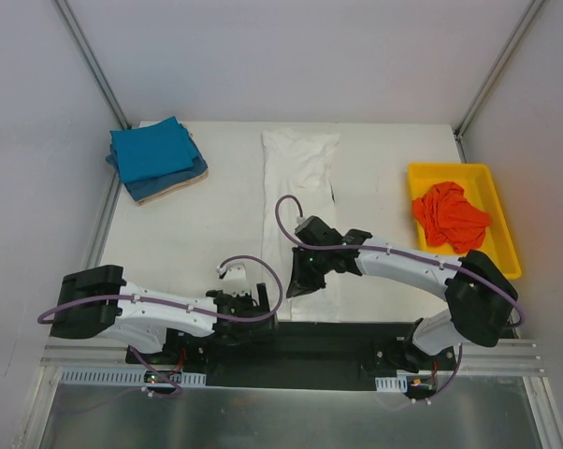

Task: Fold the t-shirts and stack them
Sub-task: Rotate the tshirt 90 degrees

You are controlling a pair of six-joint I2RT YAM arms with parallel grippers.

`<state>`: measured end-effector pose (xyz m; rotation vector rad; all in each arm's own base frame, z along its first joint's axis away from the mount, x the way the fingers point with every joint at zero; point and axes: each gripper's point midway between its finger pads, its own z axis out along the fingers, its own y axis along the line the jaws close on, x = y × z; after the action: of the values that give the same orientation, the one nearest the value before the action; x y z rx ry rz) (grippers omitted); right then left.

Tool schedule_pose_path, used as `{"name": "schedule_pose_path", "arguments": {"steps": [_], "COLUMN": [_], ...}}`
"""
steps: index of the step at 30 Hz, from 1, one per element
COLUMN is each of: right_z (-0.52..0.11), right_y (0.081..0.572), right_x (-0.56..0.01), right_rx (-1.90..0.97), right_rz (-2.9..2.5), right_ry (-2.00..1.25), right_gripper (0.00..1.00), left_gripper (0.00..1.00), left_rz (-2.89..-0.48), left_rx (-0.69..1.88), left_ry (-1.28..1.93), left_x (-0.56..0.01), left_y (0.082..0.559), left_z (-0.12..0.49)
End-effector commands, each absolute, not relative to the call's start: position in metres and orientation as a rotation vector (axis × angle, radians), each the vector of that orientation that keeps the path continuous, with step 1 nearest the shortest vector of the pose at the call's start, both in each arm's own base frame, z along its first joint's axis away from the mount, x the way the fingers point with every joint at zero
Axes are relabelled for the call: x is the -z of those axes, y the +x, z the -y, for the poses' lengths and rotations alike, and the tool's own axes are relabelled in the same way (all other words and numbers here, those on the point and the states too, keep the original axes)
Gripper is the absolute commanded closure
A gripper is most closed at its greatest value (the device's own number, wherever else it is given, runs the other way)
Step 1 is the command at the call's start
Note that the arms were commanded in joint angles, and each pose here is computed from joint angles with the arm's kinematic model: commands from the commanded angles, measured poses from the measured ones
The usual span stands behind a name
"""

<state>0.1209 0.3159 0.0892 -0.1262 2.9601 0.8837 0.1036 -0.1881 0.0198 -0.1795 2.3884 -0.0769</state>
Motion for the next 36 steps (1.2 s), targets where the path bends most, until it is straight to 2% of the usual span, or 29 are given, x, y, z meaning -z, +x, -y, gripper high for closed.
{"name": "schedule_pose_path", "arguments": {"steps": [1, 9, 12, 13, 16, 24, 27, 28, 31, 36], "right_z": [-0.31, -0.304, -0.301, -0.3, -0.294, -0.29, -0.279, -0.272, -0.242, -0.204], "right_y": [0.114, 0.1, 0.099, 0.1, 0.102, 0.109, 0.114, 0.122, 0.131, 0.137], "right_x": [-0.074, -0.04, -0.035, -0.035, -0.039, -0.068, -0.09, -0.101, -0.109, -0.107], "right_rx": [-0.845, -0.784, -0.757, -0.746, -0.695, -0.703, -0.688, -0.656, -0.511, -0.476], "right_rz": [-3.018, -3.137, -3.142, -3.134, -3.12, -3.019, -2.94, -2.871, -2.814, -2.78], "right_ry": [-0.112, -0.112, -0.096, -0.1, -0.113, -0.225, -0.255, -0.25, -0.183, -0.021], "right_gripper": [0.92, 0.84, 0.76, 0.69, 0.55, 0.41, 0.25, 0.04, 0.04, 0.03], "left_gripper": [0.01, 0.01, 0.01, 0.01, 0.01, 0.01, 0.01, 0.01, 0.01, 0.01], "left_rz": [-2.412, -2.496, -2.541, -2.561, -2.582, -2.652, -2.651, -2.633, -2.573, -2.465], "left_rx": [0.04, 0.015, 0.027, 0.055, 0.101, 0.156, 0.242, 0.304, 0.431, 0.612], "left_ry": [-0.197, -0.101, -0.1, -0.102, -0.068, 0.074, 0.057, 0.044, -0.009, -0.089], "left_x": [-0.019, -0.013, -0.01, -0.011, -0.015, -0.018, -0.026, -0.035, -0.054, -0.085], "left_y": [0.099, 0.086, 0.078, 0.074, 0.07, 0.055, 0.053, 0.054, 0.063, 0.089], "left_z": [0.177, 0.171, 0.167, 0.168, 0.168, 0.168, 0.174, 0.178, 0.184, 0.189]}}
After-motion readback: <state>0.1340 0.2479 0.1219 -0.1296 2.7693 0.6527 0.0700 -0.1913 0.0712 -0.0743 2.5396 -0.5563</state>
